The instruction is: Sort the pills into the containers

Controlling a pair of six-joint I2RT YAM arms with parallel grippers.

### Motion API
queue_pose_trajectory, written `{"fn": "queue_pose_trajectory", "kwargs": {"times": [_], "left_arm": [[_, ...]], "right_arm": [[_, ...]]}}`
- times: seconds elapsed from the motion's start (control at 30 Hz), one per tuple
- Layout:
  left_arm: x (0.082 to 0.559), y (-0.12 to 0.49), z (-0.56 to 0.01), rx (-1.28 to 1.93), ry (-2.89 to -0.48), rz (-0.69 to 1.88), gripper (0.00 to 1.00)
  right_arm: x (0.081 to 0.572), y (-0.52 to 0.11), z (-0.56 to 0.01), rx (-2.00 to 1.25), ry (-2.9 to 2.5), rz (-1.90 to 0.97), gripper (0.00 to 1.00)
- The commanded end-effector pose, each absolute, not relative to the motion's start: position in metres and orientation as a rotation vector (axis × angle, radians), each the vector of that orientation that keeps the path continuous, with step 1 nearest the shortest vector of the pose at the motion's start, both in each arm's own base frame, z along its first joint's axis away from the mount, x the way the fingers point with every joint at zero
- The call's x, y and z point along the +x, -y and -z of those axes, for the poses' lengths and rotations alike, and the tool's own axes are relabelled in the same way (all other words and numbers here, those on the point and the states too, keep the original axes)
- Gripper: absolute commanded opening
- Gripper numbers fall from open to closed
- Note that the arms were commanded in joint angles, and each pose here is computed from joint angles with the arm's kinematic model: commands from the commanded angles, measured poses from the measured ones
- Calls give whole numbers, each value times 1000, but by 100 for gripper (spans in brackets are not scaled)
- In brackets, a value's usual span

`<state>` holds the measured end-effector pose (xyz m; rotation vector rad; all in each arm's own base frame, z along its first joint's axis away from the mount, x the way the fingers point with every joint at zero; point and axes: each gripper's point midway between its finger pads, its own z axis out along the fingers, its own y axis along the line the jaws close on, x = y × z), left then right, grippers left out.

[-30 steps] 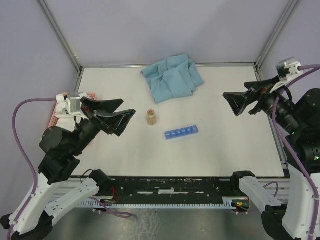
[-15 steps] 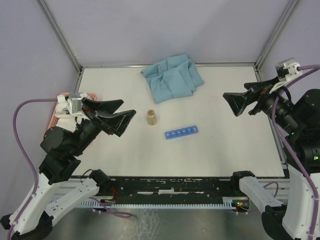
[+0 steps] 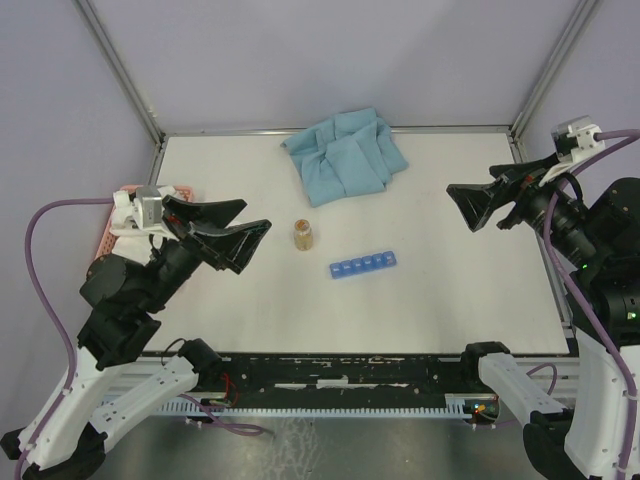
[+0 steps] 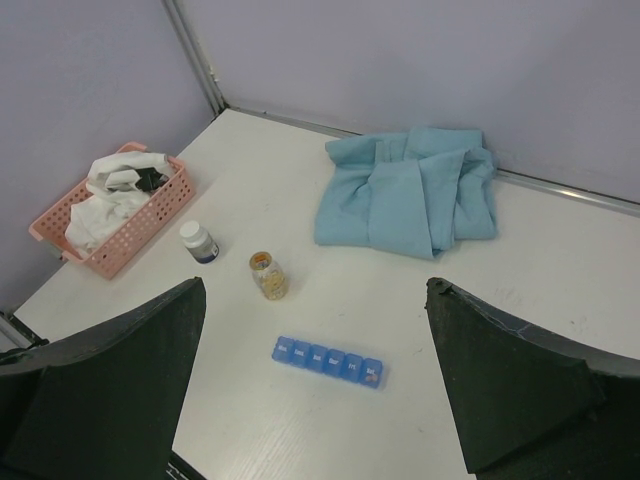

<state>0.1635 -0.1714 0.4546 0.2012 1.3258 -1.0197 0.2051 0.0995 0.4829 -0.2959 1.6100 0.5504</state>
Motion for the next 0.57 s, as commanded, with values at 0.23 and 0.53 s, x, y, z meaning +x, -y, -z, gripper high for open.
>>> {"fn": "queue_pose_trajectory", "kwargs": {"times": [0.23, 0.53], "left_arm": [[162, 167, -464, 216, -1275, 996, 99], [162, 167, -461, 220, -1279, 993, 99]], "right_arm": [[208, -96, -494, -278, -1562, -533, 100], [211, -97, -491, -279, -1566, -532, 100]]}}
